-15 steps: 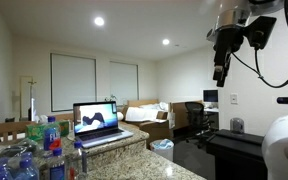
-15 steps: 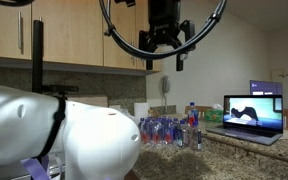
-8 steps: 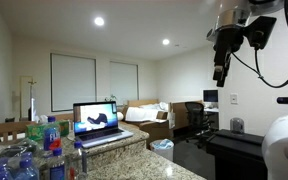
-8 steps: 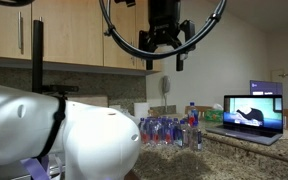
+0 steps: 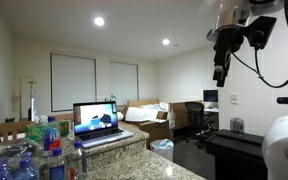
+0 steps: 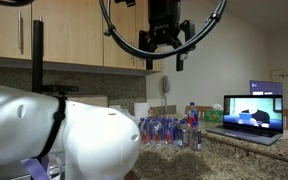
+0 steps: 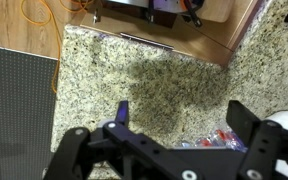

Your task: Move one water bottle on the left to the right.

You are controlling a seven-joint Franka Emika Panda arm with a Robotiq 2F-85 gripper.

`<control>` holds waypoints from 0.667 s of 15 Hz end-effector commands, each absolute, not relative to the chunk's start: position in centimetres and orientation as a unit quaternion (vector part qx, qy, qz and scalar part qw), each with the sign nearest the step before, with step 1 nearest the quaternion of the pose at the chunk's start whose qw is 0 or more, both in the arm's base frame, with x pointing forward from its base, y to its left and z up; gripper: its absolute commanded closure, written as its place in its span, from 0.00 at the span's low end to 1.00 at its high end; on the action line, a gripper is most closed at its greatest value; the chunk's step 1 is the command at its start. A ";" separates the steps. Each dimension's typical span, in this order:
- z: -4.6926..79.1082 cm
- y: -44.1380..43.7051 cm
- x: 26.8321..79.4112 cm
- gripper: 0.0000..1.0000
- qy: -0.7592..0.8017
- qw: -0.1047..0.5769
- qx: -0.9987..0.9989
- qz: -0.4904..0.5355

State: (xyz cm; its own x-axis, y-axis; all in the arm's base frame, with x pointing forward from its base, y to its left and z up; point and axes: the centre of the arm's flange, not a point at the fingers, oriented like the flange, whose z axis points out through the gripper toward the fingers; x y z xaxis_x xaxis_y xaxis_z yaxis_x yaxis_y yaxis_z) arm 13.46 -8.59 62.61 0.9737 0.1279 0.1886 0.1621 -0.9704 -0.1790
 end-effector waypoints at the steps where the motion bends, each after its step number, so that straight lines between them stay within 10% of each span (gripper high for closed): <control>1: 62.6 -8.8 13.6 0.00 -0.104 0.088 -0.987 -0.087; 10: 62.6 -9.5 14.3 0.00 -0.204 0.045 -0.975 -0.072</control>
State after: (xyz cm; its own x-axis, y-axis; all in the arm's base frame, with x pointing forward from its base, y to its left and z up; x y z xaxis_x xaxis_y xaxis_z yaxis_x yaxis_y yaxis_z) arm 14.15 -8.82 62.39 0.9329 0.3106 0.1821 0.3322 -0.9376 -0.1026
